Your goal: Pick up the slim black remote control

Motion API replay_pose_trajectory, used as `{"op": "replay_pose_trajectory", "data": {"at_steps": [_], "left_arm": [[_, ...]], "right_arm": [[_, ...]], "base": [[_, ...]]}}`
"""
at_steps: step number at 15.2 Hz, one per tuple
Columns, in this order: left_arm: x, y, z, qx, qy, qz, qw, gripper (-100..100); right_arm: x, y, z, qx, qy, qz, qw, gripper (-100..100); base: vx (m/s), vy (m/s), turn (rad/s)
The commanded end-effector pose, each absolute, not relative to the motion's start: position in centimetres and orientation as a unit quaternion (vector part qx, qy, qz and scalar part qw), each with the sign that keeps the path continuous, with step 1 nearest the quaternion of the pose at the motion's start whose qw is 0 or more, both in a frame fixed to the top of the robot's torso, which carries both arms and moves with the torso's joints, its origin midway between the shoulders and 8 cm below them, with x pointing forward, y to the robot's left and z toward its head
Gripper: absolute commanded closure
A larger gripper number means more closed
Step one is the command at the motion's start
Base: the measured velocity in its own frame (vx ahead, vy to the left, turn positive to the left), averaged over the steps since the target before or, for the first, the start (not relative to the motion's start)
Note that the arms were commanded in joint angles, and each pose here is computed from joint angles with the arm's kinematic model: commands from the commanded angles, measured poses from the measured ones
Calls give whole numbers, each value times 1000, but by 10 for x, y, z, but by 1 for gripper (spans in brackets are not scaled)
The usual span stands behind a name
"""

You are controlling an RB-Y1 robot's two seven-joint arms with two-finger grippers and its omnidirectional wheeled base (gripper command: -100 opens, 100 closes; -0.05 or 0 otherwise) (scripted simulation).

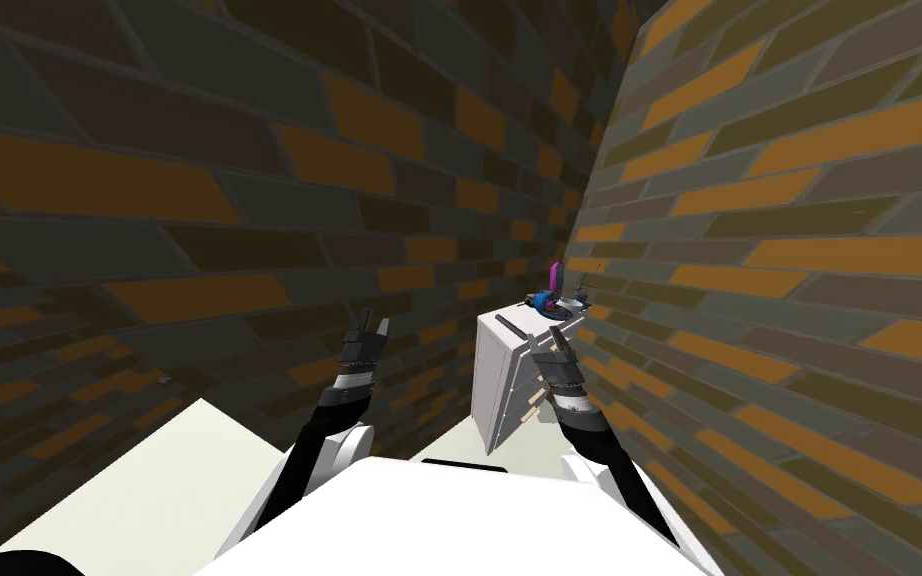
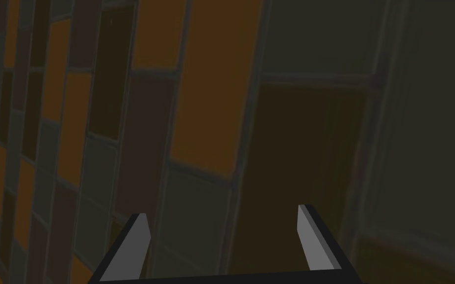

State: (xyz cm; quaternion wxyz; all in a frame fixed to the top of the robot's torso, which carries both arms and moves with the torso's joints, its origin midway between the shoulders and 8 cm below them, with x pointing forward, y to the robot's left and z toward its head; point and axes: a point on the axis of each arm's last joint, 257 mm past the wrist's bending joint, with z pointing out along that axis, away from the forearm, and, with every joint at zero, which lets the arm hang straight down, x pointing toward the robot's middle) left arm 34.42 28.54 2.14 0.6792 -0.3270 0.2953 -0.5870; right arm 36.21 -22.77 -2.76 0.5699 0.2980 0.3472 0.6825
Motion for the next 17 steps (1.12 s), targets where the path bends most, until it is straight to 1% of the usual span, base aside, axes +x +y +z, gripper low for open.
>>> {"op": "replay_pose_trajectory", "data": {"at_steps": [1, 7, 8, 11, 12, 17], "left_arm": [[344, 285, 21, -327, 295, -587, 679, 0], [344, 285, 21, -327, 295, -587, 679, 0], [344, 285, 21, -327, 295, -587, 679, 0], [344, 285, 21, -327, 295, -587, 679, 0], [344, 285, 21, -327, 295, -587, 679, 0], [344, 285, 21, -327, 295, -587, 679, 0]], "right_arm": [[361, -225, -30, 290, 360, 683, 565, -100], [358, -207, -47, 263, 412, 689, 535, -100], [356, -201, -54, 262, 421, 695, 521, -100], [355, -199, -57, 249, 440, 691, 517, -100], [352, -193, -66, 245, 454, 695, 501, -100], [346, -186, -81, 223, 497, 690, 477, -100]], "base": [[-22, -12, 22], [-31, -19, 50], [-34, -19, 64], [-26, -18, 35], [-27, -15, 46], [-36, -19, 69]]}}
